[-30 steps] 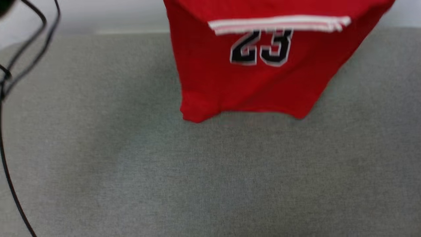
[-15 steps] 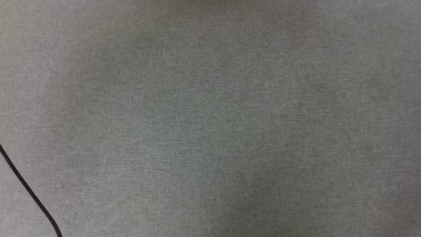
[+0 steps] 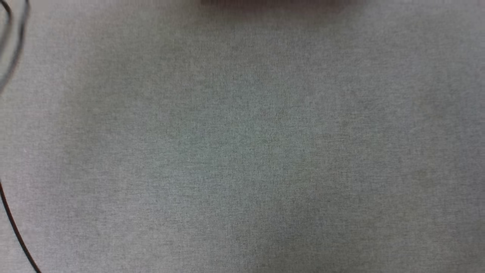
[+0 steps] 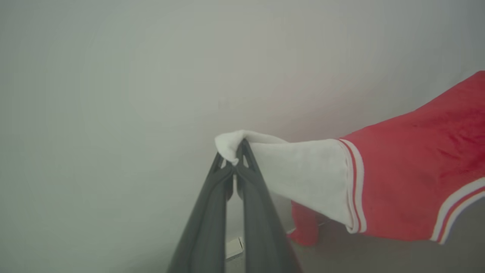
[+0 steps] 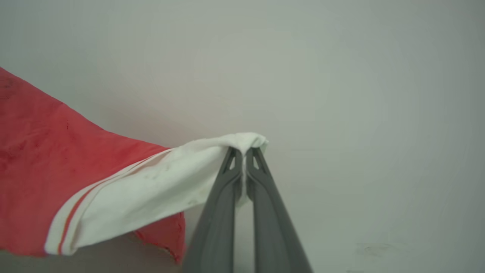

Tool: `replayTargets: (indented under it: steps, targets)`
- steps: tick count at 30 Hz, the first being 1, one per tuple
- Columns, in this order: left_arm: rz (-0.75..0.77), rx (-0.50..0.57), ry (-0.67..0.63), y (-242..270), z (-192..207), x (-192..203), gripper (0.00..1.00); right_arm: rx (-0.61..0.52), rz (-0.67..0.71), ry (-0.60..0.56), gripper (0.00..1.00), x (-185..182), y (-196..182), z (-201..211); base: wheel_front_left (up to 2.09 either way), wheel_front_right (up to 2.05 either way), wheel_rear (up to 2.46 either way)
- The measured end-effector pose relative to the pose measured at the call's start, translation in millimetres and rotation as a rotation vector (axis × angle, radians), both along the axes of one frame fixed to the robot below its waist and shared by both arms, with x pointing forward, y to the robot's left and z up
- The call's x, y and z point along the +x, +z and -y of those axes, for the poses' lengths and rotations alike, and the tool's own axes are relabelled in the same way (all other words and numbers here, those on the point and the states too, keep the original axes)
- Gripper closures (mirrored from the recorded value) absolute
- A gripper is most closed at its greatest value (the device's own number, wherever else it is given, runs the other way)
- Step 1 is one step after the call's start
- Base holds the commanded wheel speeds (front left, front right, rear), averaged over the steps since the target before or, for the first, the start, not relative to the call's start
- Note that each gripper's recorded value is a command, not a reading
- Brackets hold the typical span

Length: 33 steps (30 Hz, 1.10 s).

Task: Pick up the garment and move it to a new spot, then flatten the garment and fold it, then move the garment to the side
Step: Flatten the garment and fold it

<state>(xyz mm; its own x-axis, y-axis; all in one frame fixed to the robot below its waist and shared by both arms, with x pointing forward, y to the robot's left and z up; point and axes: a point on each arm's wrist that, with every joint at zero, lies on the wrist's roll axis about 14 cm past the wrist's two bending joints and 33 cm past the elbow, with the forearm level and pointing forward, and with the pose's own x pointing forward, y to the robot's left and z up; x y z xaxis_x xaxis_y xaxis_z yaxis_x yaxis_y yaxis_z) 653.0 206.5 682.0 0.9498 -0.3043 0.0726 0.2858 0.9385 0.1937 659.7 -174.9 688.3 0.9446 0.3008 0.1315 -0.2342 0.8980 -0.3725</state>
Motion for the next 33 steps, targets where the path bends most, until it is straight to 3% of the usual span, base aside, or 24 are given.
replayTargets:
  steps: [6,10,24,33]
  targets:
    - [-0.07,-0.053,-0.013,-52.0,-9.4,-39.8,1.0,-0.002,-0.125,0.028,1.0,-37.1,-65.2,6.4,0.0,0.0,0.0]
    - [-0.169,-0.119,0.004,-104.8,-12.8,-93.4,1.0,-0.008,-0.245,0.064,1.0,-90.8,-115.9,11.3,0.0,0.0,0.0]
    - [-0.43,-0.147,0.123,-200.2,-38.4,-264.7,1.0,0.081,-0.507,0.042,1.0,-249.5,-197.7,45.2,0.0,0.0,0.0]
    - [-0.538,-0.22,0.245,-228.1,-58.1,-341.2,1.0,0.114,-0.766,0.003,1.0,-340.0,-253.7,56.0,0.0,0.0,0.0]
